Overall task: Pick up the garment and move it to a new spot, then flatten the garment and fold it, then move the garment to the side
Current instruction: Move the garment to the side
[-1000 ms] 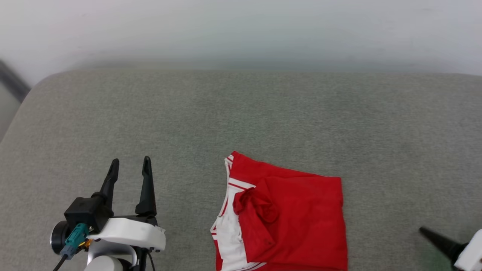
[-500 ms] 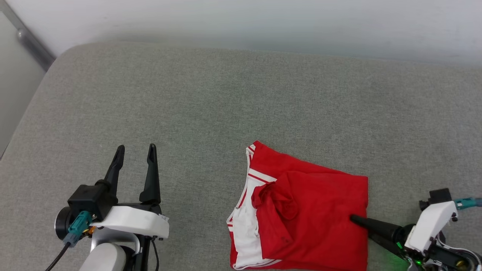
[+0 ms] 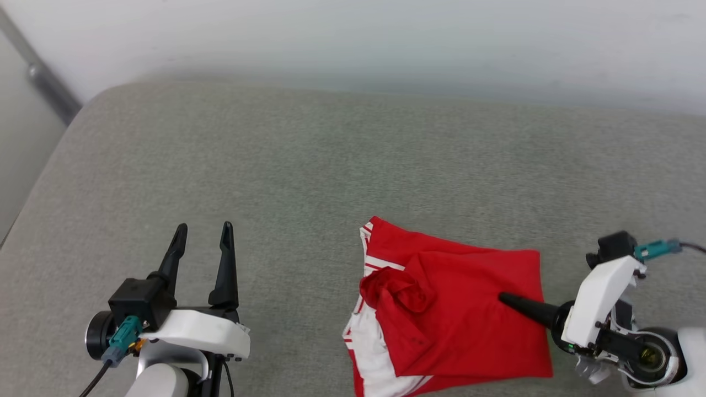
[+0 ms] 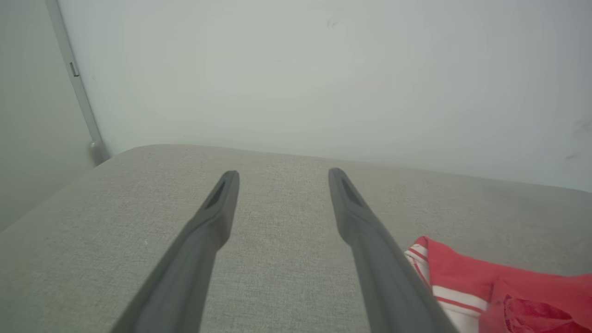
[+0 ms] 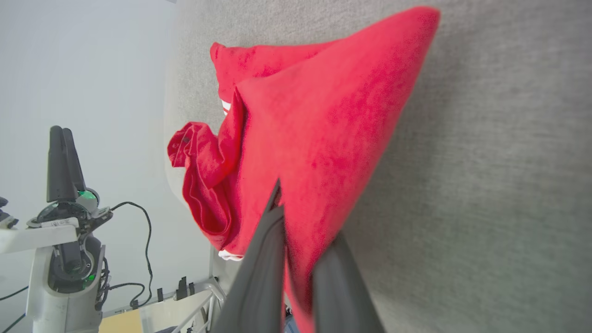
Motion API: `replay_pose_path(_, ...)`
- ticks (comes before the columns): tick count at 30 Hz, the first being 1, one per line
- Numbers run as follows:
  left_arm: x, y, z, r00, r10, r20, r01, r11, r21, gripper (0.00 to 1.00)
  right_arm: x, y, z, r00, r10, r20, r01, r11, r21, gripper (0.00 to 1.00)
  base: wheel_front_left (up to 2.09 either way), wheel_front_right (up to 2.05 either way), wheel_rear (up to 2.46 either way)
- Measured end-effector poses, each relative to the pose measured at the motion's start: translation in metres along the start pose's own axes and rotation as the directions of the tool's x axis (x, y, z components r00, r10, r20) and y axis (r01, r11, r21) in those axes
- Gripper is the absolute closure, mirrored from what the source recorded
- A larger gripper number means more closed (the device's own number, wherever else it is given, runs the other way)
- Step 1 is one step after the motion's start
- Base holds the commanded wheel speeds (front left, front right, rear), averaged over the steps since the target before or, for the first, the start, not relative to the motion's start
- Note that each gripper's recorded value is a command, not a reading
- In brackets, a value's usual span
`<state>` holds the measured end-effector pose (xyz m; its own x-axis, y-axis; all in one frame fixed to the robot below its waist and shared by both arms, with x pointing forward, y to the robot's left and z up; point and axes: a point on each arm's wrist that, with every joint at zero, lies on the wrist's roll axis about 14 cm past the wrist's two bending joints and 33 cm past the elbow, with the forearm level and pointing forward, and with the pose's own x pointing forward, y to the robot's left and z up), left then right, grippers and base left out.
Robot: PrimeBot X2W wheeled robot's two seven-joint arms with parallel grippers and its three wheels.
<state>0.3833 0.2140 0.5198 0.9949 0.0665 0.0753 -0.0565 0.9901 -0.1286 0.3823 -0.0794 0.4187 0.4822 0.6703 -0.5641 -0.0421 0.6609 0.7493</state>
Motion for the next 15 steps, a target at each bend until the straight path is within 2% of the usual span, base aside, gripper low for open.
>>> replay_pose_path(2, 0.000, -0.005, 0.000, 1.000, -0.012, 0.002, 0.012, 1.000, -0.007, 0.00, -0.010, 0.004, 0.009, 0.999, -0.028, 0.027, 0.030, 0.994, -0.103, 1.00, 0.00, 0.00, 0.00)
replay_pose_path(4, 0.002, -0.012, -0.001, 0.999, -0.035, 0.002, 0.035, 0.999, -0.013, 0.00, -0.022, 0.003, 0.014, 0.996, -0.074, 0.044, 0.082, 0.975, -0.208, 1.00, 0.00, 0.00, 0.00)
replay_pose_path(8, 0.009, -0.031, -0.002, 0.996, -0.091, 0.005, 0.091, 0.996, -0.023, 0.00, -0.053, -0.013, 0.034, 0.972, -0.205, 0.112, 0.233, 0.895, -0.380, 1.00, 0.00, 0.00, 0.00)
replay_pose_path(12, 0.022, -0.057, -0.004, 0.987, -0.162, 0.011, 0.163, 0.986, -0.036, 0.00, -0.088, -0.039, 0.052, 0.924, -0.333, 0.191, 0.383, 0.814, -0.436, 1.00, 0.00, 0.00, 0.00)
replay_pose_path(15, 0.033, -0.078, -0.008, 0.975, -0.221, 0.013, 0.221, 0.974, -0.044, 0.00, -0.113, -0.057, 0.062, 0.885, -0.401, 0.238, 0.466, 0.774, -0.428, 1.00, 0.00, 0.00, 0.00)
